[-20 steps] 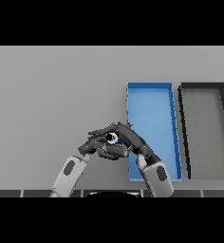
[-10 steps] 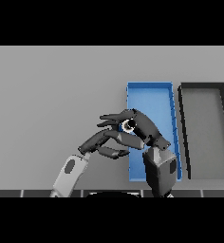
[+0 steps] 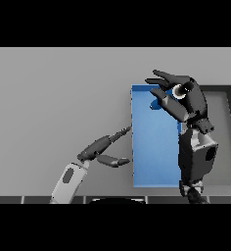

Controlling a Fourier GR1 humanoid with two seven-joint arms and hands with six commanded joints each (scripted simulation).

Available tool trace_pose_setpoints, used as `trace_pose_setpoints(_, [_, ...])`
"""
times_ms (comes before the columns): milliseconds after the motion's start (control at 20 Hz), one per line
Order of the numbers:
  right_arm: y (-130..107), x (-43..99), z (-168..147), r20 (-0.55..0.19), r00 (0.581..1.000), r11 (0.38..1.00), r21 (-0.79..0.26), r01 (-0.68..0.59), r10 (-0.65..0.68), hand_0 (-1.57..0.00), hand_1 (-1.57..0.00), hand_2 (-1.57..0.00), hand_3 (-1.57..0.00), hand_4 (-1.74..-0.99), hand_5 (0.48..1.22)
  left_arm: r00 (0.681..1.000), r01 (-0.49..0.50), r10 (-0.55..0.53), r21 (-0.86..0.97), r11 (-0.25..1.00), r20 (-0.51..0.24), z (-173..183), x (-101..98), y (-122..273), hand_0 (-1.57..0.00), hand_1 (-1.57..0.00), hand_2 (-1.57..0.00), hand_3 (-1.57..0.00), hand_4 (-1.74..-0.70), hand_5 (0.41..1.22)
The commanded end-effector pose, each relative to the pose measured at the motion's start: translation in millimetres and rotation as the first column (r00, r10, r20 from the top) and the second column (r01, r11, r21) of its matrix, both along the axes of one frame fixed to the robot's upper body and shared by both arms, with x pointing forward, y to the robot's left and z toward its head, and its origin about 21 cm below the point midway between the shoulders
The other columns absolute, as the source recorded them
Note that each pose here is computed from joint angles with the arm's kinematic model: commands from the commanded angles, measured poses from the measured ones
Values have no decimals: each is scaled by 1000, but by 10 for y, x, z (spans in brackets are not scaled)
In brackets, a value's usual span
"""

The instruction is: Pick up the blue pipe and place it into the blue bin.

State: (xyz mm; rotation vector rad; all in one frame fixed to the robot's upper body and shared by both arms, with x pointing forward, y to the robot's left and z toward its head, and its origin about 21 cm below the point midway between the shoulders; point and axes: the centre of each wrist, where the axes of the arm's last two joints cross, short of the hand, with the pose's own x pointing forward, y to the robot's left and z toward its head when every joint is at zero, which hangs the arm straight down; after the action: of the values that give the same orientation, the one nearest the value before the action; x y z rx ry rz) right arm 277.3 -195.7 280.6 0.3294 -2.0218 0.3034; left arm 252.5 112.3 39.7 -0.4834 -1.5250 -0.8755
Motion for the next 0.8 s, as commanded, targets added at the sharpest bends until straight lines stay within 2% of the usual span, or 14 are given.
trace_pose_setpoints(0, [-86, 18, -51, -24, 999, 999, -4, 46, -46, -1571, -1571, -1571, -1571, -1498, 1221, 1000, -5, 5, 1, 1000, 2, 30, 6, -3, 1, 1, 1, 1, -950, 472])
trace_pose_setpoints(150, [-313, 83, -244, -117, 980, 987, -19, 158, -160, -1571, -1571, -1571, -1571, -1499, 1221, 1000, -8, 8, 6, 1000, 3, 16, 21, 8, 1, 1, 1, 1, -950, 472])
trace_pose_setpoints(350, [-519, 45, -635, -255, 931, 965, -78, 251, -263, -1571, -1571, -1571, -1571, -1499, 1221, 1000, -15, 15, -1, 1000, 18, 28, 36, 15, 1, 1, 1, 1, -941, 463])
trace_pose_setpoints(550, [-663, -62, -1050, -397, 848, 937, -146, 319, -351, -1571, -1571, -1571, -1571, -1500, 1221, 1000, -23, 23, 6, 1000, 19, 0, 53, 13, 1, 1, 1, 1, -931, 460])
trace_pose_setpoints(750, [-724, -172, -1420, -537, 724, 898, -189, 397, -433, -1571, -1571, -1571, -1571, -1500, 1221, 999, -29, 29, 14, 999, 31, -5, 68, 5, 1, 1, 1, 1, -928, 465])
